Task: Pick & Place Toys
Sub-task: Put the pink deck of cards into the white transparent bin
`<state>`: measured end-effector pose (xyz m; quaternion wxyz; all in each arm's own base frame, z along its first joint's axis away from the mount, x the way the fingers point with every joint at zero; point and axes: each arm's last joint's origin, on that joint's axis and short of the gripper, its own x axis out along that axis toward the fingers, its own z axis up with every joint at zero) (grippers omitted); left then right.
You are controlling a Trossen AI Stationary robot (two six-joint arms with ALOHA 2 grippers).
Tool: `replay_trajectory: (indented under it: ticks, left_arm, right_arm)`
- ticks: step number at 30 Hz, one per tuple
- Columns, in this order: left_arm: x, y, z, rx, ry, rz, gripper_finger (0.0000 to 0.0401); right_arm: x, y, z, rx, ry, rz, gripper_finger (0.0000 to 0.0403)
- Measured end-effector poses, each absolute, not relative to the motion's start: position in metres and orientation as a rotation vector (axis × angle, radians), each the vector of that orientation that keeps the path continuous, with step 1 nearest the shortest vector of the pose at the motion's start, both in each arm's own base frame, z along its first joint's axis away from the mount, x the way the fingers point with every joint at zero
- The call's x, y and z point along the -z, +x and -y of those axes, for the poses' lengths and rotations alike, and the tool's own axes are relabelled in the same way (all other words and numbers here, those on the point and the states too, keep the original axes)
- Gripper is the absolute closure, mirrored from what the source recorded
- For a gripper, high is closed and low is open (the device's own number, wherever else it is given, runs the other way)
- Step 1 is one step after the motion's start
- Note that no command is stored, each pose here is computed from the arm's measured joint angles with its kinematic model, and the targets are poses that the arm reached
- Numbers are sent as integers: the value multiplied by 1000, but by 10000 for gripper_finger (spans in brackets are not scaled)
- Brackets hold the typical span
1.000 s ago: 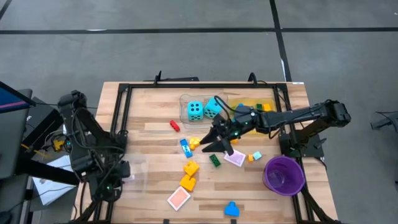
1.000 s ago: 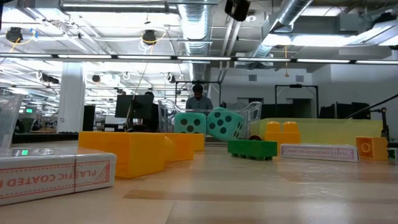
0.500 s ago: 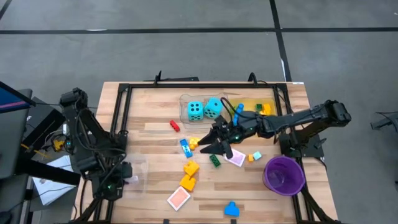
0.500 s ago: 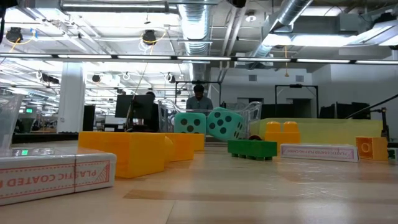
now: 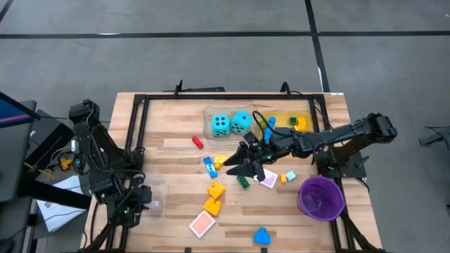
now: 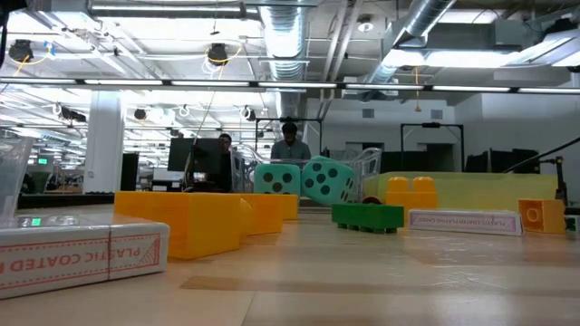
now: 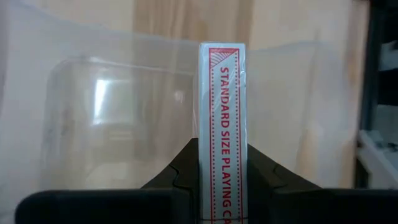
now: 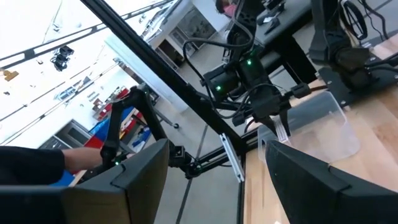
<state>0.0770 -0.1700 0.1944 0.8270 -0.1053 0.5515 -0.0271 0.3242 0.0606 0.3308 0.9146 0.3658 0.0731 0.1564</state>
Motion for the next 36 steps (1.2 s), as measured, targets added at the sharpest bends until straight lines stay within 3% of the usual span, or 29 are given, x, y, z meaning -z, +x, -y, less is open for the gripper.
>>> replay_trajectory:
  ticks: [36]
  left_arm:
    - [-160,74,188,73,-178,-1144,341]
  right_arm:
    - [-330,325,-57,-311,750,-149,143]
